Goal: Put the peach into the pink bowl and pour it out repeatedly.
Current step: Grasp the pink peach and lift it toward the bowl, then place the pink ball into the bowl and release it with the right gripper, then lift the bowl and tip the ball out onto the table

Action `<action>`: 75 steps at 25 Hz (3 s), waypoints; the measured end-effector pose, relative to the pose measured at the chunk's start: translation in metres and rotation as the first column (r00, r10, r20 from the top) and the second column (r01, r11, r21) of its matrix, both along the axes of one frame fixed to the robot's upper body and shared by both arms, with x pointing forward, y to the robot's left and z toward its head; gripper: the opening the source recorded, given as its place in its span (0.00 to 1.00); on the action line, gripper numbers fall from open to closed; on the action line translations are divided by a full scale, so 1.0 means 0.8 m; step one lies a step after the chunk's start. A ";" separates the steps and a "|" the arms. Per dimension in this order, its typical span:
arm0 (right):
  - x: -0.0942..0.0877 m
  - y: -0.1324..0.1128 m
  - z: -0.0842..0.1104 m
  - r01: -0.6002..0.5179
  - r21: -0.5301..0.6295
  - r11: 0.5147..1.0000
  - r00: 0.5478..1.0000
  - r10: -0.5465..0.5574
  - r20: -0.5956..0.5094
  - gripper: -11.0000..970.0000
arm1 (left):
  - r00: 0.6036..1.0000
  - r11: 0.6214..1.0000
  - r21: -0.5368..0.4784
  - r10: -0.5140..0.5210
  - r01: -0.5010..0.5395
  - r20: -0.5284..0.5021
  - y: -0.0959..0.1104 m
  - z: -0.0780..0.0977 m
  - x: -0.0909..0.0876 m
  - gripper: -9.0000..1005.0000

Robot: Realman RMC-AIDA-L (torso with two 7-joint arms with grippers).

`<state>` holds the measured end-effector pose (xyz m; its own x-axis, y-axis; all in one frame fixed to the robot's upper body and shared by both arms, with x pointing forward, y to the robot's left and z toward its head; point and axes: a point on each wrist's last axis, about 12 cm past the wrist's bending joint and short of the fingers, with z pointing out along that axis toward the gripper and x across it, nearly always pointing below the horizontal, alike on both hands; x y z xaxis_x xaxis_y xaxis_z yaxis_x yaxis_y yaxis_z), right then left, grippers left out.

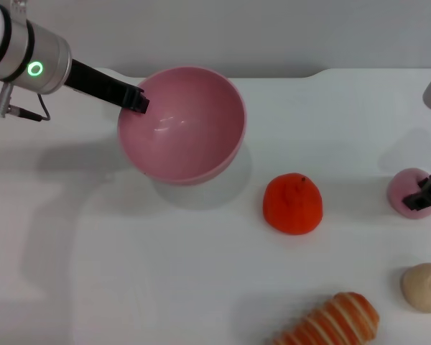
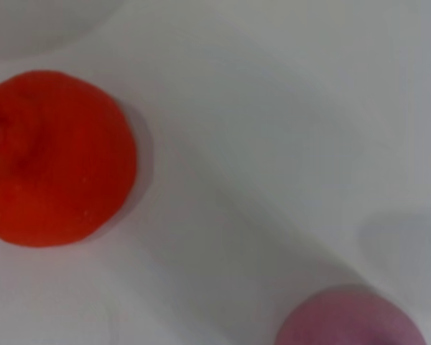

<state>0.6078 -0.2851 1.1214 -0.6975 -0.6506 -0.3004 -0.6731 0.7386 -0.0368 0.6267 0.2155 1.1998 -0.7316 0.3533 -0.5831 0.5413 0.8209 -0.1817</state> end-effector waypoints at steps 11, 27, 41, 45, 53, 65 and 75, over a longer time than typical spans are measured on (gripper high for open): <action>0.004 0.004 0.004 -0.017 -0.021 1.000 0.999 0.017 0.029 0.31 | 1.000 1.000 0.000 0.001 -0.001 0.000 0.001 -0.001 0.000 0.05; -0.004 0.064 0.178 -0.330 0.312 0.891 0.821 0.108 0.561 0.11 | 1.000 0.999 -0.048 -0.015 0.015 -0.009 -0.006 -0.009 0.002 0.05; -0.005 0.145 0.186 -0.608 0.366 0.704 0.720 0.296 0.627 0.11 | 1.000 0.998 -0.062 -0.019 0.019 0.001 -0.012 -0.006 0.006 0.05; 0.000 0.149 0.176 -0.604 0.375 0.703 0.727 0.294 0.620 0.14 | 1.000 0.998 -0.063 -0.016 0.017 0.009 -0.012 -0.006 0.007 0.05; 0.002 0.143 0.177 -0.598 0.389 0.700 0.725 0.266 0.636 0.43 | 1.000 0.998 -0.060 -0.014 0.015 0.013 -0.013 -0.008 0.008 0.05; 0.000 0.011 0.136 -0.504 0.609 0.613 0.560 -0.305 0.770 0.51 | 0.968 0.987 -0.149 -0.028 0.067 0.251 -0.021 -0.001 0.021 0.05; -0.054 -0.089 0.057 -0.390 0.731 0.560 0.218 -0.715 0.665 0.51 | 0.762 0.991 -0.045 -0.065 0.123 0.644 -0.054 -0.033 0.010 0.05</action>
